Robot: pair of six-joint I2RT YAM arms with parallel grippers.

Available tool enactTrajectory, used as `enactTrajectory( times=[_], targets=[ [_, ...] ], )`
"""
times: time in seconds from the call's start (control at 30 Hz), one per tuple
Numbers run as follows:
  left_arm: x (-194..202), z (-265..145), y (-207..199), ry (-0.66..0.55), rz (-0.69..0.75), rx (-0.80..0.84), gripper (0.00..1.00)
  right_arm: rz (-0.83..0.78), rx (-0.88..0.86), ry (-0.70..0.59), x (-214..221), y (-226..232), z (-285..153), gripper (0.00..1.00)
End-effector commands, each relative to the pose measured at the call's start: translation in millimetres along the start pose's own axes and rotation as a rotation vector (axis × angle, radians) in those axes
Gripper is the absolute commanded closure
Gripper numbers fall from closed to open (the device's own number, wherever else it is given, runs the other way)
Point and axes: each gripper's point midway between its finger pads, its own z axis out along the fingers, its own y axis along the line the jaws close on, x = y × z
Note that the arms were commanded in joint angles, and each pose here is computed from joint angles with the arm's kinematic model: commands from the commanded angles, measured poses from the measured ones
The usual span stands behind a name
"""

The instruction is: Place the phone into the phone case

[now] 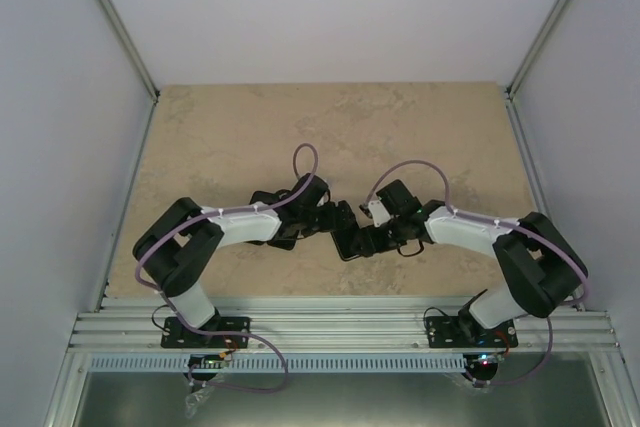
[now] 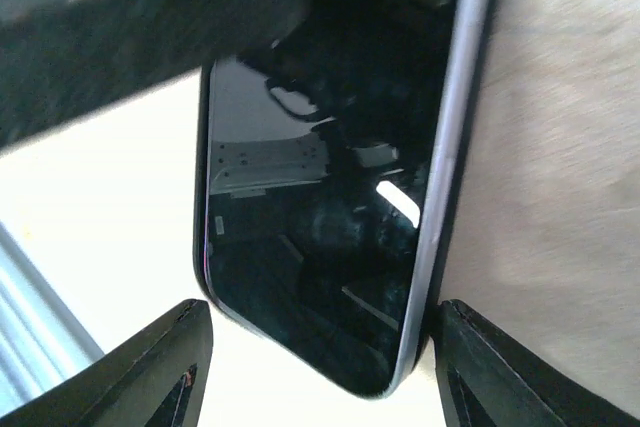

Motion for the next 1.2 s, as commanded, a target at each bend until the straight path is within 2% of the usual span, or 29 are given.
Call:
enactTrajectory(
  times=[0.0, 0.1, 0.27, 0.43, 0.6, 0.77, 0.9, 1.17],
  targets=[
    [11.5, 10.5, 29.0, 0.063, 0.007, -0.115, 0.04, -0.013, -0.104, -0.004, 8.0, 28.6, 0.3, 0.39],
    [9.5, 8.7, 26.0, 0.061, 0.022, -0.11, 0.04, -0.004, -0.108, -0.012, 10.4, 32.4, -1.4, 0.4],
    [14.0, -6.7, 28.6, 0.058, 0.024, -0.121, 0.07, 0.038, 0.002, -0.034, 8.2, 11.2, -11.6, 0.47],
    [33.4, -16.8, 32.2, 0.082, 0.006, -0.104, 0.16, 0.053, 0.045, -0.032, 8.1, 1.9, -15.1, 0.62],
    [57.7, -12.8, 25.5, 0.132, 0.016, -0.083, 0.24, 0.049, 0.007, -0.02, 7.6, 7.7, -11.2, 0.78],
    [68.8, -8.5, 21.3, 0.152, 0.018, -0.072, 0.33, 0.05, -0.008, -0.006, 7.8, 9.3, -6.0, 0.87],
    [74.3, -4.7, 20.9, 0.164, 0.019, -0.074, 0.39, 0.051, -0.016, 0.013, 9.9, 10.0, 0.5, 0.92],
    [82.7, -0.3, 22.7, 0.18, 0.02, -0.078, 0.47, 0.042, -0.013, 0.029, 10.2, 15.3, 6.0, 0.96]
  ],
)
